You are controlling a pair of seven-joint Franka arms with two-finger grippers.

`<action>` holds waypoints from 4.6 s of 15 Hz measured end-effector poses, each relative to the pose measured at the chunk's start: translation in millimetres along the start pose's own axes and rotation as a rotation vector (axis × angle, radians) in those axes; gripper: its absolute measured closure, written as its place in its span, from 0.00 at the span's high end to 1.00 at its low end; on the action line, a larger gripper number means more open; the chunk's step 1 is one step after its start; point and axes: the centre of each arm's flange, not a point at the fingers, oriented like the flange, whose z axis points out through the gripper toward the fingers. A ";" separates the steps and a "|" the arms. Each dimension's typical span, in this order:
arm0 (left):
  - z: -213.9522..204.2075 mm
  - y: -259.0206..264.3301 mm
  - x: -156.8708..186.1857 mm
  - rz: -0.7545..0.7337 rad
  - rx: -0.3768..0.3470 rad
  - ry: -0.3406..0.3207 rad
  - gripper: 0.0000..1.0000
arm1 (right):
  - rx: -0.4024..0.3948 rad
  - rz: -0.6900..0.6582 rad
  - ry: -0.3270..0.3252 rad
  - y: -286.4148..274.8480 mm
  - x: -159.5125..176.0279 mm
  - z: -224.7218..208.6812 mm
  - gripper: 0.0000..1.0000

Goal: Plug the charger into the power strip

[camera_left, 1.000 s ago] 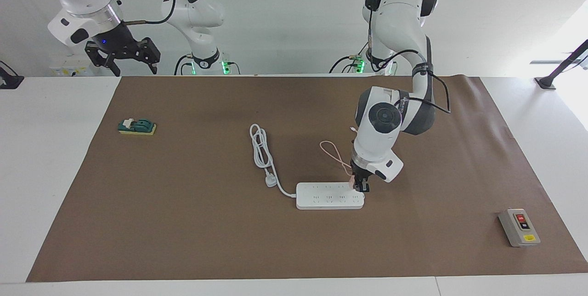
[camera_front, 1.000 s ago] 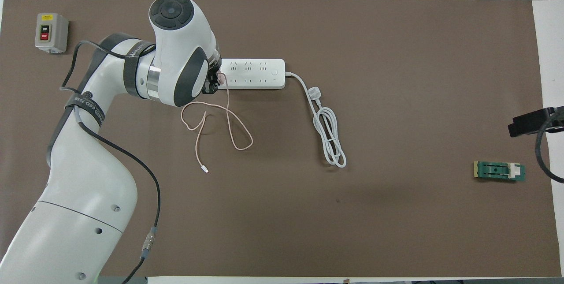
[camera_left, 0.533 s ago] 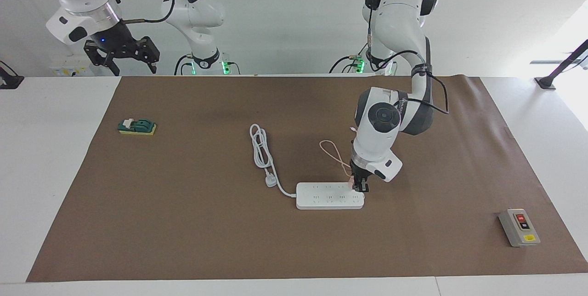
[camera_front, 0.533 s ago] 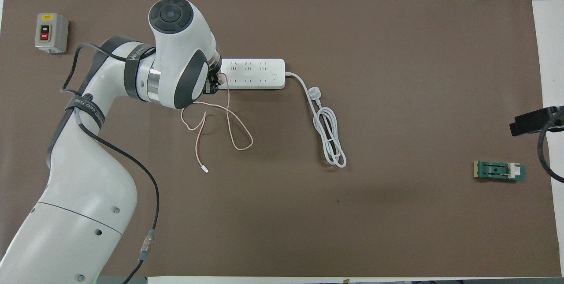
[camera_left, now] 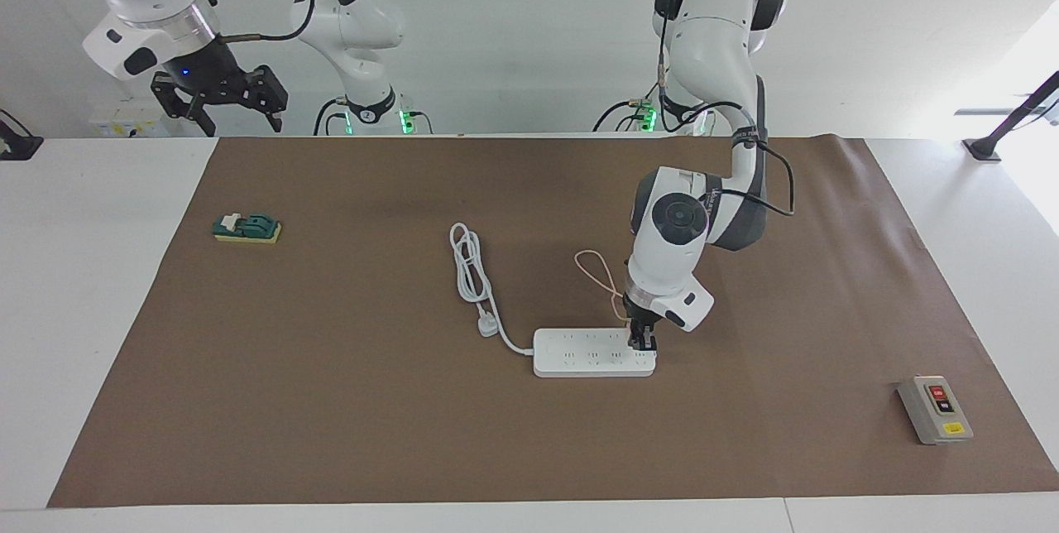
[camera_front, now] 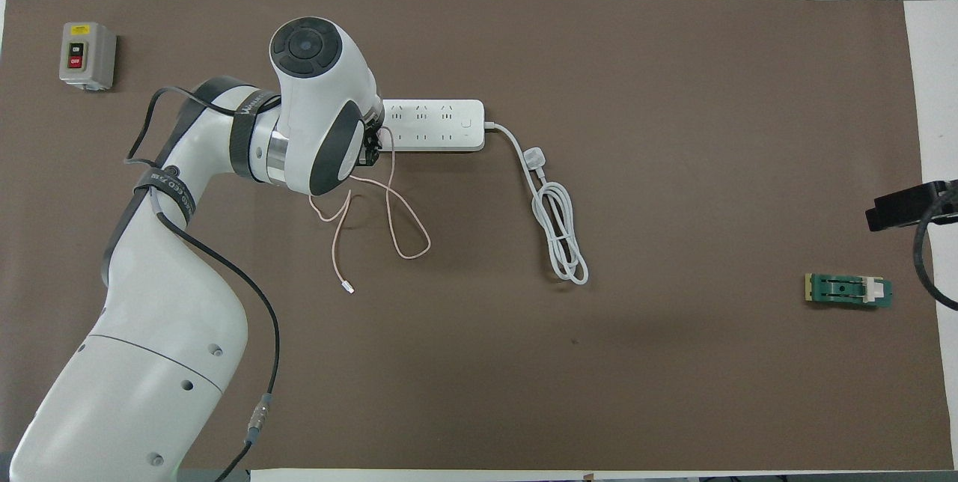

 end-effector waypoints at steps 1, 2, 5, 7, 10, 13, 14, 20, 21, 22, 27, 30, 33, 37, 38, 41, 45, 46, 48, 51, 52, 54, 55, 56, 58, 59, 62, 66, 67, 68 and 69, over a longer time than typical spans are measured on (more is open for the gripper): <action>0.0 0.0 0.0 0.000 0.000 0.000 0.32 | 0.000 0.000 0.000 0.0 0.0 0.0 1.00; 0.0 0.0 0.1 -0.001 0.000 0.000 0.32 | 0.000 0.000 0.000 -0.1 0.0 0.0 1.00; -0.5 0.1 0.3 -0.001 0.000 0.000 0.32 | 0.000 0.000 0.000 0.0 0.0 0.0 1.00; -1.2 0.1 0.3 -0.001 -0.001 -0.001 0.32 | 0.000 0.000 0.000 0.0 0.0 0.0 1.00; -5.5 2.9 6.3 -0.010 -0.008 -0.002 0.38 | 0.000 0.000 0.000 0.0 0.0 0.0 1.00; -19.7 10.6 25.5 -0.032 -0.030 -0.003 0.68 | 0.000 0.000 0.000 0.0 0.0 0.0 1.00; -22.3 11.4 27.9 -0.035 -0.034 -0.003 0.76 | 0.000 0.000 0.000 0.0 0.0 0.0 1.00; -22.9 10.9 27.3 -0.033 -0.033 -0.004 0.94 | 0.000 0.000 0.000 0.0 0.0 0.0 1.00; -25.3 10.8 28.2 -0.028 -0.033 -0.002 0.94 | 0.000 0.000 0.000 0.0 0.0 0.0 1.00; -29.9 11.0 30.2 -0.015 -0.035 -0.001 0.94 | 0.000 0.000 0.000 0.0 0.0 0.0 1.00; -103.3 20.9 86.9 0.115 -0.071 -0.008 0.93 | 0.000 0.000 0.000 0.0 0.0 0.0 1.00; -158.2 18.3 144.7 0.283 -0.056 -0.005 0.93 | 0.000 0.000 0.000 0.0 0.0 0.0 1.00; -196.7 11.8 206.0 0.509 -0.067 0.003 0.93 | 0.000 0.000 0.000 0.0 0.0 0.0 1.00; -224.3 -2.9 269.3 0.749 -0.055 0.007 0.93 | 0.000 0.000 0.000 0.0 0.0 0.0 1.00; -230.9 -8.6 281.9 0.809 -0.045 0.002 0.93 | 0.000 0.000 0.000 0.0 0.0 0.0 1.00; -269.3 -38.3 322.4 0.992 -0.028 -0.015 0.93 | 0.000 0.000 0.000 0.1 0.0 0.0 1.00; -299.0 -59.4 319.9 1.073 -0.024 -0.032 0.95 | 0.000 0.003 0.000 1.5 -0.2 0.0 1.00; -304.2 -60.8 314.1 1.085 -0.030 -0.025 0.95 | 0.000 0.003 0.000 1.5 -0.2 0.0 1.00; -310.0 -65.4 307.0 1.113 -0.026 -0.024 1.00 | 0.000 0.003 0.000 1.5 -0.2 0.0 1.00; -311.3 -81.5 302.4 1.191 -0.009 -0.048 1.00 | 0.000 0.003 0.000 1.6 -0.2 0.0 1.00; -311.5 -86.8 296.7 1.211 -0.006 -0.055 1.00 | 0.000 0.003 0.000 1.6 -0.2 0.0 1.00; -312.2 -95.1 279.7 1.245 -0.001 -0.067 1.00 | 0.000 0.003 0.000 1.7 -0.2 0.0 1.00; -312.1 -97.4 271.7 1.259 0.001 -0.071 1.00 | 0.000 0.003 0.000 1.8 -0.2 0.0 1.00; -311.5 -99.8 266.1 1.269 0.008 -0.078 1.00 | 0.001 0.004 0.000 1.9 -0.2 0.0 1.00; -309.7 -104.2 262.7 1.275 0.024 -0.091 1.00 | 0.001 0.004 0.000 2.3 -0.3 0.0 1.00; -309.4 -104.9 262.7 1.276 0.026 -0.093 1.00 | 0.001 0.005 0.000 2.5 -0.3 0.0 1.00; -308.1 -105.1 259.8 1.303 0.029 -0.095 1.00 | 0.001 0.012 0.000 6.2 -0.8 0.1 1.00; -313.1 -107.8 257.9 1.444 0.021 -0.087 1.00 | 0.002 0.018 0.000 9.3 -1.2 0.1 1.00; -314.7 -108.6 258.2 1.455 0.019 -0.085 1.00 | 0.002 0.018 0.000 9.3 -1.2 0.1 1.00; -315.2 -108.9 259.0 1.461 0.022 -0.079 1.00 | 0.002 0.018 0.000 9.3 -1.2 0.1 1.00; -315.2 -108.6 260.8 1.464 0.031 -0.065 1.00 | 0.002 0.018 0.000 9.3 -1.2 0.1 1.00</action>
